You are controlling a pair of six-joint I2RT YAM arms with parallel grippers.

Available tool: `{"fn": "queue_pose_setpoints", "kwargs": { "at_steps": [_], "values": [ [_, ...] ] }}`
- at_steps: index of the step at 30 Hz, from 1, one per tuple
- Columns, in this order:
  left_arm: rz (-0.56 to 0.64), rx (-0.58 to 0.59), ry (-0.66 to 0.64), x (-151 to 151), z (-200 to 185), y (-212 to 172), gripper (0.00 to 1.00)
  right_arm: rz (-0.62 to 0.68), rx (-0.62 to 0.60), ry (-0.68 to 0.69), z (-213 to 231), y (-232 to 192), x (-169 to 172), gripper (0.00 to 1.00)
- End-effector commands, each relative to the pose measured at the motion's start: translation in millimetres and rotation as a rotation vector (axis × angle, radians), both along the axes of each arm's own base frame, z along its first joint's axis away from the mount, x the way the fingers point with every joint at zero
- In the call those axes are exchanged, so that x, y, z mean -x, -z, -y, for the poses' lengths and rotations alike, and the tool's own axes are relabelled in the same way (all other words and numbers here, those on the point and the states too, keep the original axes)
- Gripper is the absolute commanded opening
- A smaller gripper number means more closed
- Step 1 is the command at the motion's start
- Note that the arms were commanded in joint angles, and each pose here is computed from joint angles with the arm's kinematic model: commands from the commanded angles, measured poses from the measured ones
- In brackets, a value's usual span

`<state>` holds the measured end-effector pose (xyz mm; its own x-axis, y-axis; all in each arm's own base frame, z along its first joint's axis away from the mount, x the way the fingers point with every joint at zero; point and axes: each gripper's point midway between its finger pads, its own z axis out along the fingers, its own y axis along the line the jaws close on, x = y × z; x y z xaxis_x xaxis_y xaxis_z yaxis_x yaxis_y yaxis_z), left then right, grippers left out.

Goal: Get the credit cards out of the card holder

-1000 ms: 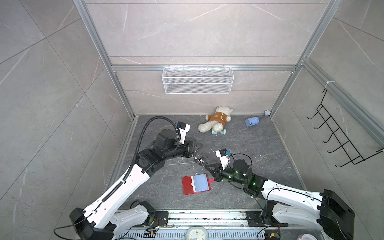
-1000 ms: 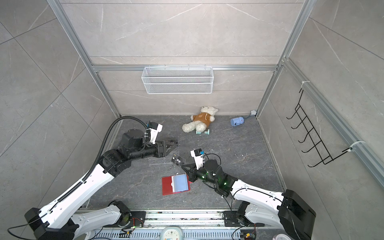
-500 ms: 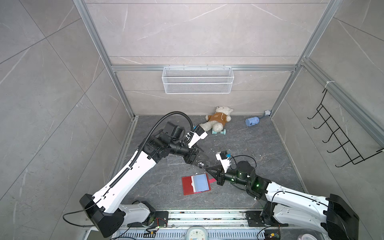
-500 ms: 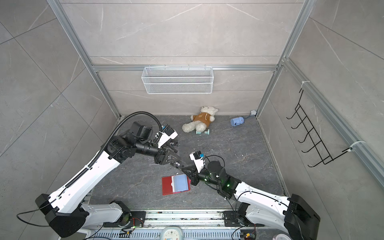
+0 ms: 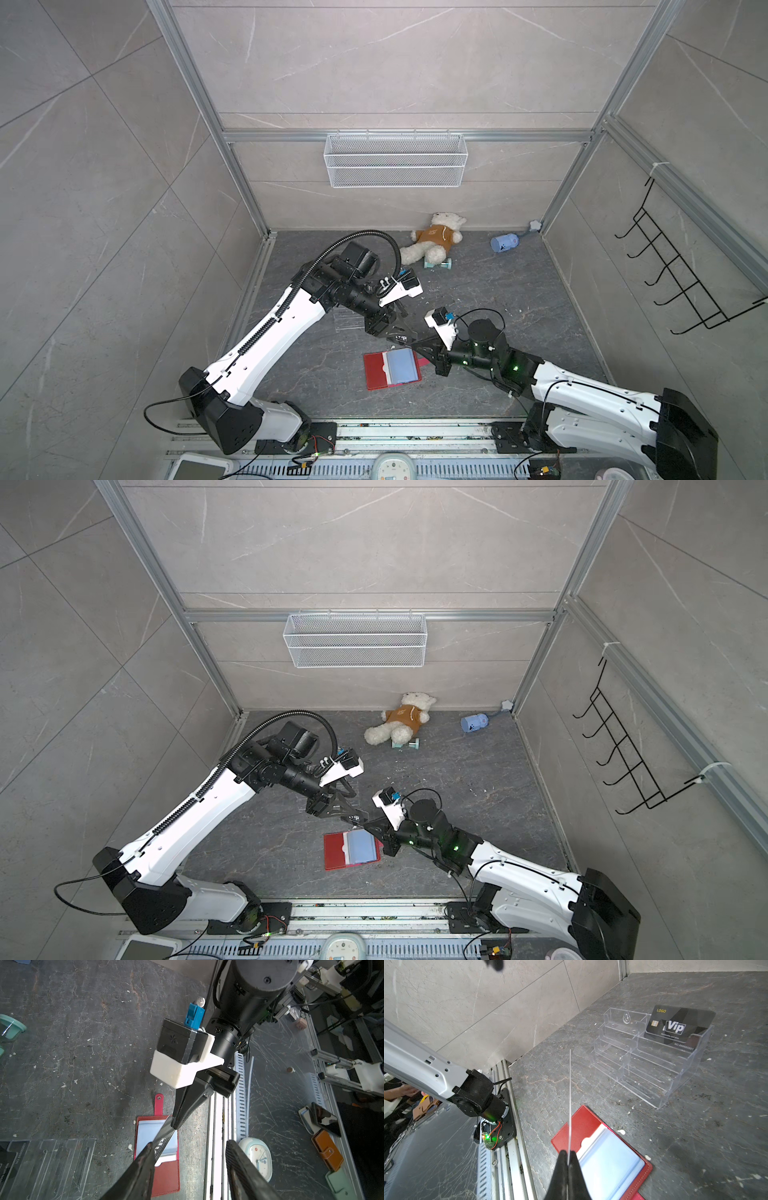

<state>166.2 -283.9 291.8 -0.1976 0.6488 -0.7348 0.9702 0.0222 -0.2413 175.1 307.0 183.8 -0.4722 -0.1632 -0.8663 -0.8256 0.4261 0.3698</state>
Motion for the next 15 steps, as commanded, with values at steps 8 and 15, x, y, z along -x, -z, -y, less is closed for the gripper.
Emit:
{"fn": "queue_pose_setpoints", "kwargs": {
  "at_steps": [8, 15],
  "values": [
    [0.09, -0.053, 0.111, -0.2, -7.7, 18.4, 0.57, 0.049, 0.011, -0.068, -5.7, -9.7, 8.5, 0.0],
    [0.094, -0.115, 0.121, -7.0, -9.9, 45.5, 0.57, 0.053, 0.016, -0.082, -5.4, -8.8, 11.9, 0.0]
  ]
}}
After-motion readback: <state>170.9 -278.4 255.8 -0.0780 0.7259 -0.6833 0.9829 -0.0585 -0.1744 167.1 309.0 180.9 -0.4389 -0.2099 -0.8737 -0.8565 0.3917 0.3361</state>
